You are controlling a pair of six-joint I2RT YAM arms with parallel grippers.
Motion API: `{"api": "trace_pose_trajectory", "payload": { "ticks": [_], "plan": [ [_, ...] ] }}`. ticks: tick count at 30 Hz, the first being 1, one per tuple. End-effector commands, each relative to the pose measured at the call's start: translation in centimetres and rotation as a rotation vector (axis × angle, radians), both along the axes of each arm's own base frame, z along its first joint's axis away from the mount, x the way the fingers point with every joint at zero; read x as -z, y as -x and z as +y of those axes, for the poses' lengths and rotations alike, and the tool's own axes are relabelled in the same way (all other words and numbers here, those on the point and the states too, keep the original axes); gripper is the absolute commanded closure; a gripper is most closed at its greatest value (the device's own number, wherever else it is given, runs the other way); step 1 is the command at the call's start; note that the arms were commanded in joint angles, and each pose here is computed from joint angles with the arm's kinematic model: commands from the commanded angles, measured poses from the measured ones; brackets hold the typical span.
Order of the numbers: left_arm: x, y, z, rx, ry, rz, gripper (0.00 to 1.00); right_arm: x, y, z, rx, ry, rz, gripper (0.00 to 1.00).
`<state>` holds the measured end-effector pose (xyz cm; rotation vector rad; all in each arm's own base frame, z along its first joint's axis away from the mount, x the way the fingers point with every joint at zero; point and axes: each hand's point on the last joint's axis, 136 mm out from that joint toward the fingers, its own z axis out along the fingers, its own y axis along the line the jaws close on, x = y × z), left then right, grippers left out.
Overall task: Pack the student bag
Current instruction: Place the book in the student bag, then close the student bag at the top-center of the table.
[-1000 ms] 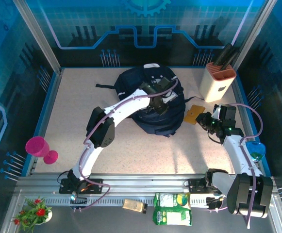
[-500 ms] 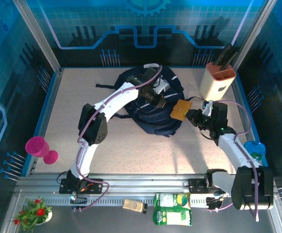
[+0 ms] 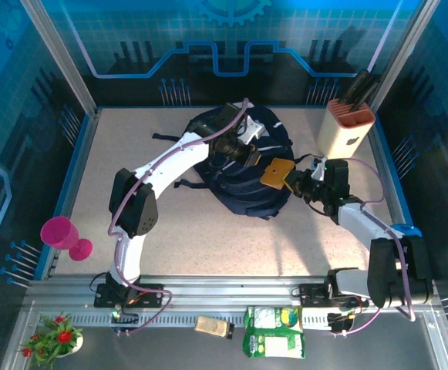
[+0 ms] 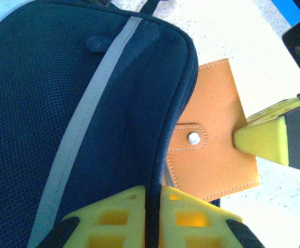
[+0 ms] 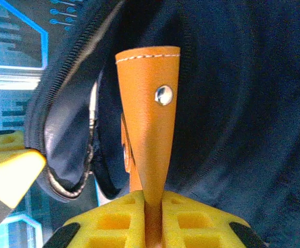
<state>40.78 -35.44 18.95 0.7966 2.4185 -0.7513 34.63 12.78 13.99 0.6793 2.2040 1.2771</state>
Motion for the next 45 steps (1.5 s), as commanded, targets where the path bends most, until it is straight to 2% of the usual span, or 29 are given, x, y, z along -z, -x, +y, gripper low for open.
{"api": "trace_pose_trajectory", "payload": {
  "ticks": [1, 6, 11, 18, 23, 28, 33, 37, 40, 45],
  "plan": [
    [-5.4, 0.9, -1.1, 0.03, 0.13, -0.065, 0.88, -3.4, -2.0, 2.3, -0.046, -0.076, -0.091, 0.86],
    [-6.4, 0.1, -0.9, -0.008, 0.15, -0.119, 0.89, -2.5, -3.8, 4.2, -0.032, -0.11, -0.032, 0.86],
    [-7.8, -0.5, -0.7, -0.049, 0.184, -0.169, 0.89, -0.7, -6.2, 5.3, 0.041, -0.047, 0.035, 0.86],
    [-8.7, -1.4, 0.0, -0.123, 0.215, -0.175, 0.89, -0.4, -10.5, 8.3, 0.133, -0.105, 0.022, 0.88],
    [-8.5, -1.9, 0.9, -0.163, 0.232, -0.147, 0.89, 0.5, -11.4, 9.8, 0.114, -0.14, 0.042, 0.8],
    [-7.9, -2.1, 1.3, -0.172, 0.237, -0.127, 0.88, 0.1, -9.3, 8.8, 0.081, -0.138, 0.052, 0.6],
    [-6.8, -1.9, 1.4, -0.162, 0.235, -0.108, 0.82, 0.7, -4.8, 5.9, 0.073, -0.072, 0.071, 0.47],
    [-4.9, -2.1, 2.8, -0.209, 0.2, -0.116, 0.7, 2.5, -1.1, 1.6, 0.141, 0.043, 0.114, 0.38],
    [-3.9, -2.1, 4.4, -0.258, 0.205, -0.108, 0.52, 3.1, 0.9, -1.6, 0.206, 0.126, 0.124, 0.33],
    [-2.2, -1.7, 8.3, -0.391, 0.231, -0.056, 0.36, 0.8, 2.4, -4.8, 0.255, 0.282, 0.051, 0.23]
  ]
}}
